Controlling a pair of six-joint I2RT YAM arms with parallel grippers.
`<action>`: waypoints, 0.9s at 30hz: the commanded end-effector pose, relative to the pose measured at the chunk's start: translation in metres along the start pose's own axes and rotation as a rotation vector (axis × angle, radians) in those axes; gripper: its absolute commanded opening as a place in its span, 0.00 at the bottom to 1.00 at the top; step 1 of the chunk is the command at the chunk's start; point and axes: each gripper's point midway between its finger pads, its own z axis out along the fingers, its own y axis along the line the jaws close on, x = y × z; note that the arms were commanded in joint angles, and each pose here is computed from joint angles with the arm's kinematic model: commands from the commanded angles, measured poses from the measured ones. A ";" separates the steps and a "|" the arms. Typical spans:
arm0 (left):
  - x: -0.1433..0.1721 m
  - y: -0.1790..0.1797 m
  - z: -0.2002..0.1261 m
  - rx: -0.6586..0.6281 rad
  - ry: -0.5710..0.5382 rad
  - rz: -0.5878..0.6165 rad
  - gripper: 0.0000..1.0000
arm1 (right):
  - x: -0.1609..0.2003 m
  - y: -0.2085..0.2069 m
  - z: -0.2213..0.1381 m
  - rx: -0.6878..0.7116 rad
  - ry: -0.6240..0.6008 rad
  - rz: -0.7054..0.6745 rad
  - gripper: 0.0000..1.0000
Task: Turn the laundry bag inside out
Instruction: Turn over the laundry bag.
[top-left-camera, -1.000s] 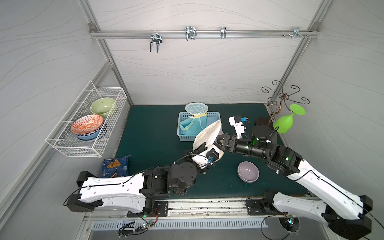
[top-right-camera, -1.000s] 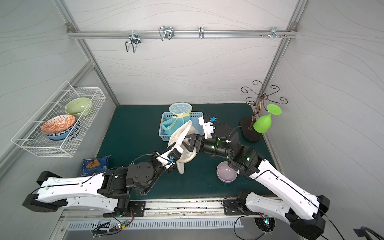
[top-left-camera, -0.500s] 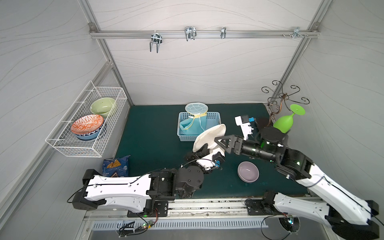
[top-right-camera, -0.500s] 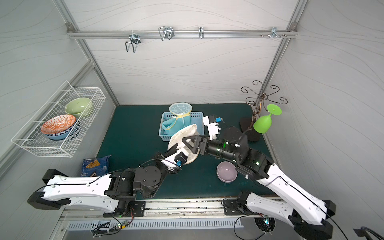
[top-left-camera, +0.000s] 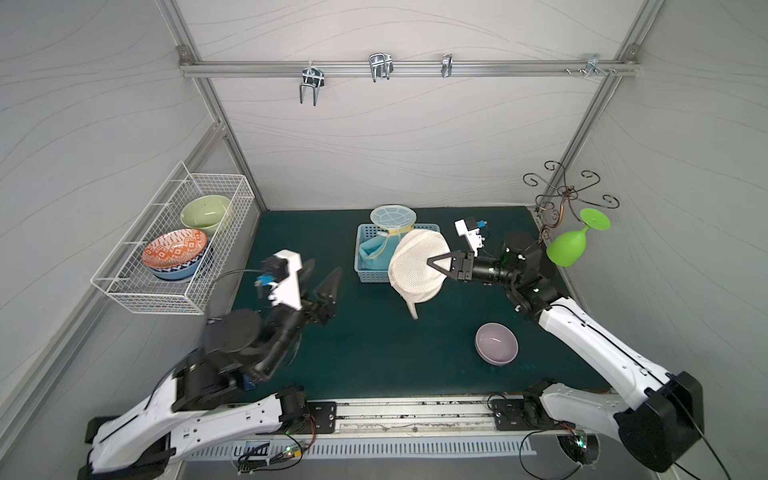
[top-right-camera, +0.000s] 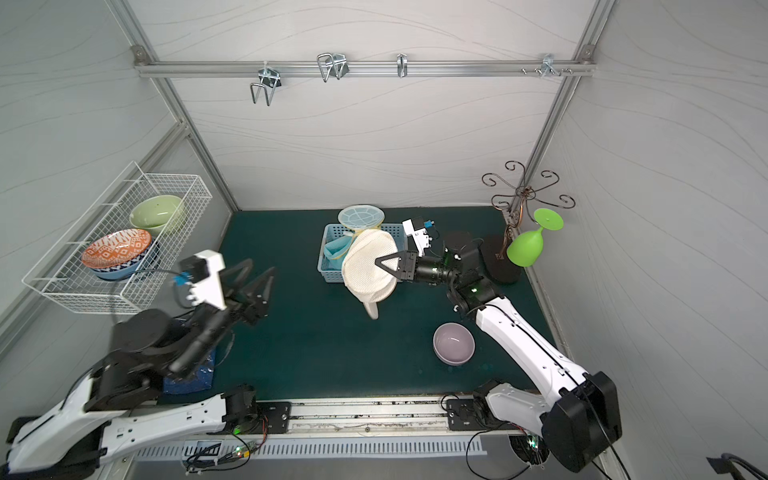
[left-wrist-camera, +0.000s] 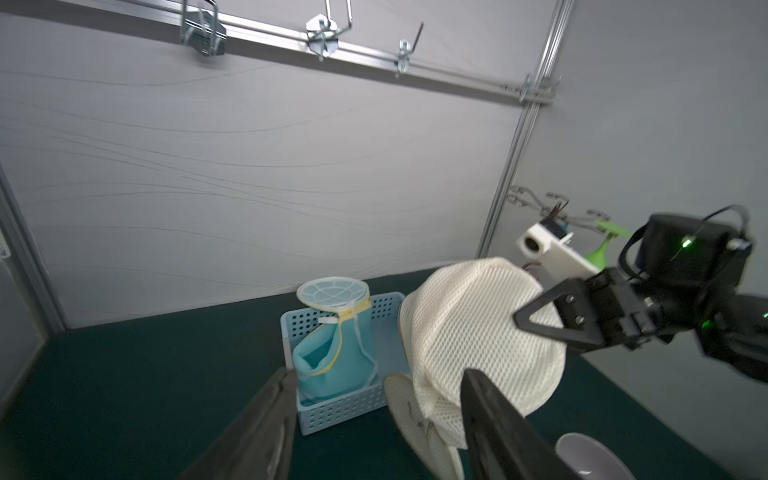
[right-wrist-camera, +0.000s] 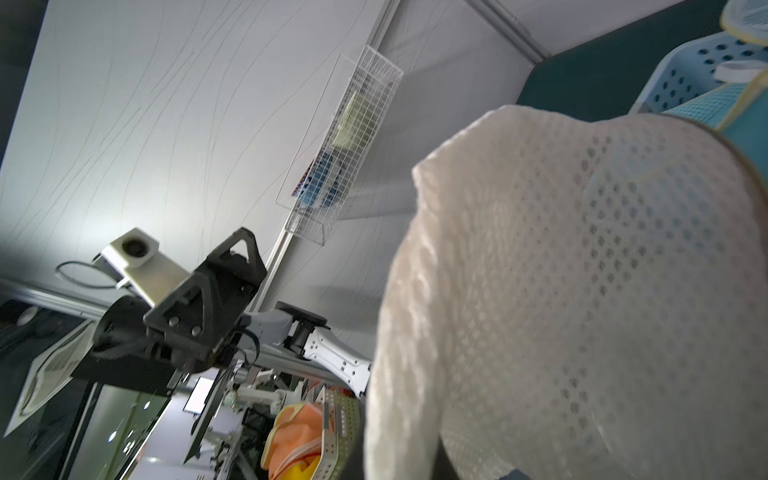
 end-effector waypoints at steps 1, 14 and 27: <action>0.049 -0.025 0.009 0.120 0.179 -0.071 0.67 | -0.001 0.059 -0.008 -0.205 0.037 -0.205 0.00; 0.049 -0.073 0.033 0.387 0.276 -0.208 0.71 | 0.058 0.074 0.007 -0.127 0.242 -0.295 0.00; 0.072 -0.077 0.054 0.347 0.331 -0.072 0.70 | 0.078 0.080 0.023 -0.077 0.315 -0.293 0.00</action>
